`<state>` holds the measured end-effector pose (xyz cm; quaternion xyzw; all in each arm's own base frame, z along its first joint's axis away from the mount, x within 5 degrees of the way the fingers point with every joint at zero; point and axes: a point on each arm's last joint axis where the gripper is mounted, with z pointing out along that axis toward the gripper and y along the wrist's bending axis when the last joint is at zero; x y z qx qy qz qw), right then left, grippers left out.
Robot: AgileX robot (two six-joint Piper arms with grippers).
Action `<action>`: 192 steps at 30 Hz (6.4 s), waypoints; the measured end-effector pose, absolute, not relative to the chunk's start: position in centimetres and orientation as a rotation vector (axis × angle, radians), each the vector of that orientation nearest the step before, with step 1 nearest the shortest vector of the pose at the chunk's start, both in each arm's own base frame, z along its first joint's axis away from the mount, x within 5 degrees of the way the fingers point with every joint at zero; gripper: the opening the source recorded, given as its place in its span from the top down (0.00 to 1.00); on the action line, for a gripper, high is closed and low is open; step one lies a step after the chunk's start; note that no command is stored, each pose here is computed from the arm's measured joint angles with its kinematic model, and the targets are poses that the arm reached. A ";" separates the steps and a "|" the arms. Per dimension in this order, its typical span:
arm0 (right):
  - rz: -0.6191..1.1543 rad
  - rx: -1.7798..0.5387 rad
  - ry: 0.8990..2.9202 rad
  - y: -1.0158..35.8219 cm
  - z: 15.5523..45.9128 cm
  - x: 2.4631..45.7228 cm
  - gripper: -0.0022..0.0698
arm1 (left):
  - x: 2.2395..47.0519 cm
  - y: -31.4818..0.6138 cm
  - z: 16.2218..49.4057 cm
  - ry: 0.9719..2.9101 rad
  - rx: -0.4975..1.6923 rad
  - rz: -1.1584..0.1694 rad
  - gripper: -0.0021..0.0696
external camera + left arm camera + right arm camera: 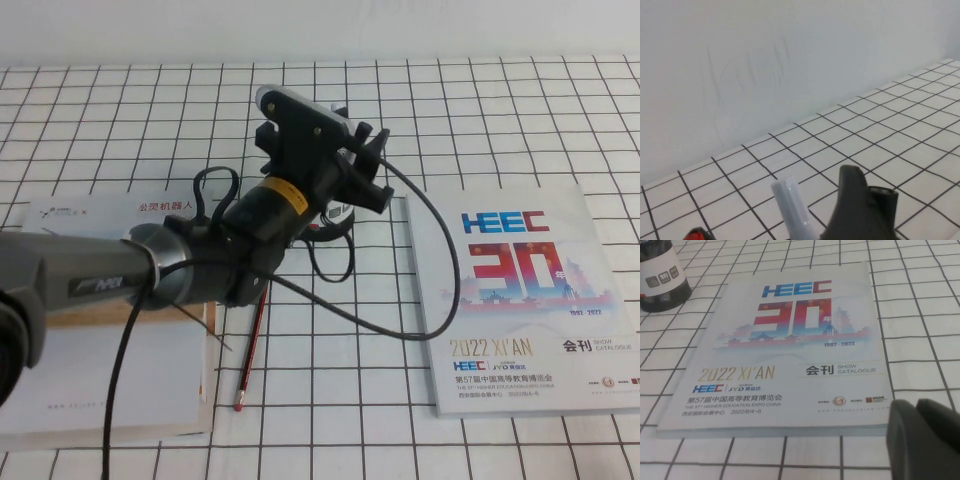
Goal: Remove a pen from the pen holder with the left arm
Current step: 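Take a marker out of the pen holder and lay it on the table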
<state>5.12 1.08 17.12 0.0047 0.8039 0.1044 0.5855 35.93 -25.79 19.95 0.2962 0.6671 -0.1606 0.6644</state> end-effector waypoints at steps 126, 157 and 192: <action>0.243 0.011 1.875 1.1 17.1 5.1 0.99 | 39.5 -27.4 20.9 1.739 0.768 -0.296 0.59; 0.243 0.011 1.875 1.1 17.1 5.1 0.99 | 38.4 -26.5 25.4 1.729 0.755 -0.284 0.82; 0.243 0.011 1.875 1.1 17.1 5.1 0.99 | 28.5 -22.0 39.0 1.834 0.783 -0.289 0.82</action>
